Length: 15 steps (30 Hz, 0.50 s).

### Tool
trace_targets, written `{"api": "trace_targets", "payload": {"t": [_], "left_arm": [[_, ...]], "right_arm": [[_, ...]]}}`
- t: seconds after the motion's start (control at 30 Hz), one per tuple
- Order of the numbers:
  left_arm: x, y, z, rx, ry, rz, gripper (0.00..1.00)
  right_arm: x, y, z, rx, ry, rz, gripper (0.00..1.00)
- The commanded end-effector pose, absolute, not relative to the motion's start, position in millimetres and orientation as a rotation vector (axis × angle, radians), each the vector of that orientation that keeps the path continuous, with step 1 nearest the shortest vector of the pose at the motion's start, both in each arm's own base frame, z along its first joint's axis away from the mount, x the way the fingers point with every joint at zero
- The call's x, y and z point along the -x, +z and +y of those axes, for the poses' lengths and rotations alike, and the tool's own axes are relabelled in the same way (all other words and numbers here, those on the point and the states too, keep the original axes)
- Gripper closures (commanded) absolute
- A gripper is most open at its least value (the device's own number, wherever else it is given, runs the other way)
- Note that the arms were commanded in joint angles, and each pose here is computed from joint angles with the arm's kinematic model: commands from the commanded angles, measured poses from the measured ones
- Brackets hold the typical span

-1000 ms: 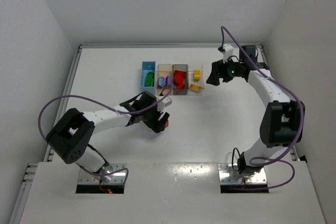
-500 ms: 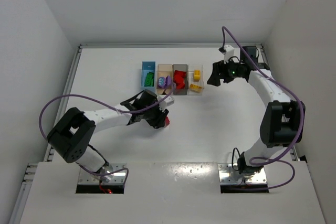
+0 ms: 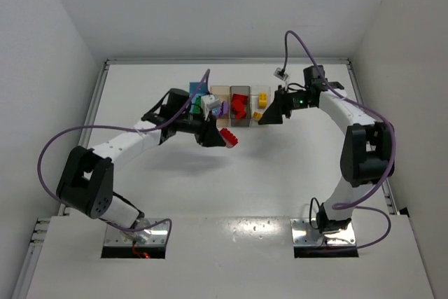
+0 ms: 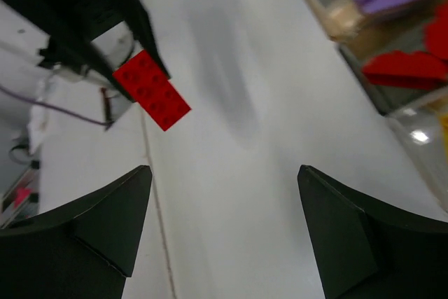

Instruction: Sort the legos into containers by color

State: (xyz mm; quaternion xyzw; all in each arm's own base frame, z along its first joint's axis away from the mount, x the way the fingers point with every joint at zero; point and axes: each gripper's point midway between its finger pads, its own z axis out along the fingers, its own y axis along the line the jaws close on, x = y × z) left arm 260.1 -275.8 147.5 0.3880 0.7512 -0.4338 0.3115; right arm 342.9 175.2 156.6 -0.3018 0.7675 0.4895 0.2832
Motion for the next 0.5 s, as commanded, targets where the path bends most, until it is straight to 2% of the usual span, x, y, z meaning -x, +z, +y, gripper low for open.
{"api": "trace_targets", "payload": {"t": [0.0, 0.47], "left_arm": [[-246.7, 190.8, -286.9, -1.078, -1.463, 1.835, 0.88], [-256.0, 217.3, -290.7, -1.092, -1.486, 1.766, 0.88]], "right_arm": [[-320.4, 198.2, 212.1, 0.953, 1.567, 1.797, 0.15], [-306.3, 211.6, 258.7, 1.100, 1.658, 1.705, 0.15]]}}
